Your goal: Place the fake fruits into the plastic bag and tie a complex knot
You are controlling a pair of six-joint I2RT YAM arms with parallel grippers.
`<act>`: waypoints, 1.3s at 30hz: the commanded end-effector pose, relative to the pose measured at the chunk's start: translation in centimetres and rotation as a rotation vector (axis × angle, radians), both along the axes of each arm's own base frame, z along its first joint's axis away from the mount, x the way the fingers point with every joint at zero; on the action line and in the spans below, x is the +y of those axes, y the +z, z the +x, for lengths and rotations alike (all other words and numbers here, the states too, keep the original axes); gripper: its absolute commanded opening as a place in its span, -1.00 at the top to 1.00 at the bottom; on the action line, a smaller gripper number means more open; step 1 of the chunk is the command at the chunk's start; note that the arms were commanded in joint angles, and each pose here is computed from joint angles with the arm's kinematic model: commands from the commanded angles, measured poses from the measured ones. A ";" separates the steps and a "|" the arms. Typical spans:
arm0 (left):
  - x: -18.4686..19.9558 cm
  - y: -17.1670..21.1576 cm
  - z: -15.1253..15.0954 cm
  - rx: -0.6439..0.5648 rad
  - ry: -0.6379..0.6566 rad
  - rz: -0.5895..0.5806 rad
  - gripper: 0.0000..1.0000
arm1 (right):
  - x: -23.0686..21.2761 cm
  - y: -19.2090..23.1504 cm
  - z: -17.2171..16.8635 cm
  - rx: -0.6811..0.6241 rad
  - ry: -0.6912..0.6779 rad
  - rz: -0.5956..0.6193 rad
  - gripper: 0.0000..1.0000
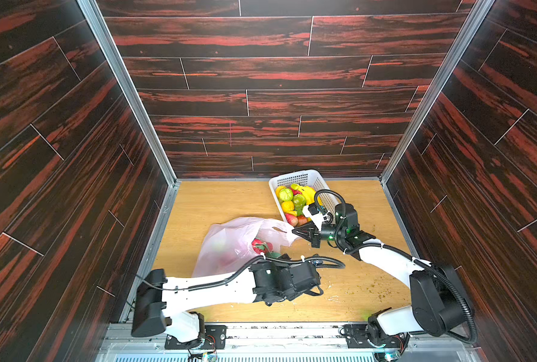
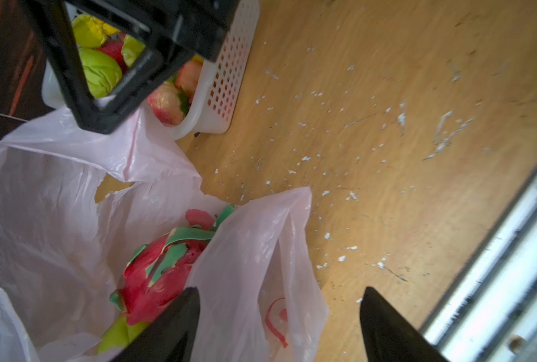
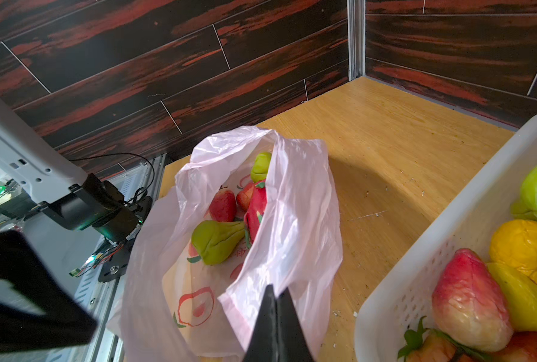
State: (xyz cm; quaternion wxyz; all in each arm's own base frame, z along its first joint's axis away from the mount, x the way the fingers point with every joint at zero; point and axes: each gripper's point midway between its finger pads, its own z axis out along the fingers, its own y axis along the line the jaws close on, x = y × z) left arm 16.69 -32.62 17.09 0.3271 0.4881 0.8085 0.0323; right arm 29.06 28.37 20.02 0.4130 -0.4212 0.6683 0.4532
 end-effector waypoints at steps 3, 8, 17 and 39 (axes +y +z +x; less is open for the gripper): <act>1.5 -1.9 1.4 -0.088 0.009 0.171 -0.69 | 0.1 -0.4 0.2 0.033 0.014 0.000 1.00; 1.6 -2.6 2.4 -0.144 0.021 0.231 -0.68 | 0.1 -0.3 0.1 0.038 0.013 0.002 1.00; 1.7 -3.1 4.3 -0.204 0.046 0.262 -0.52 | 0.0 -0.2 -0.1 0.042 0.011 0.000 1.00; 0.7 4.3 4.0 -0.192 0.018 -0.172 0.73 | -0.5 3.7 -1.2 0.055 -0.001 0.070 1.00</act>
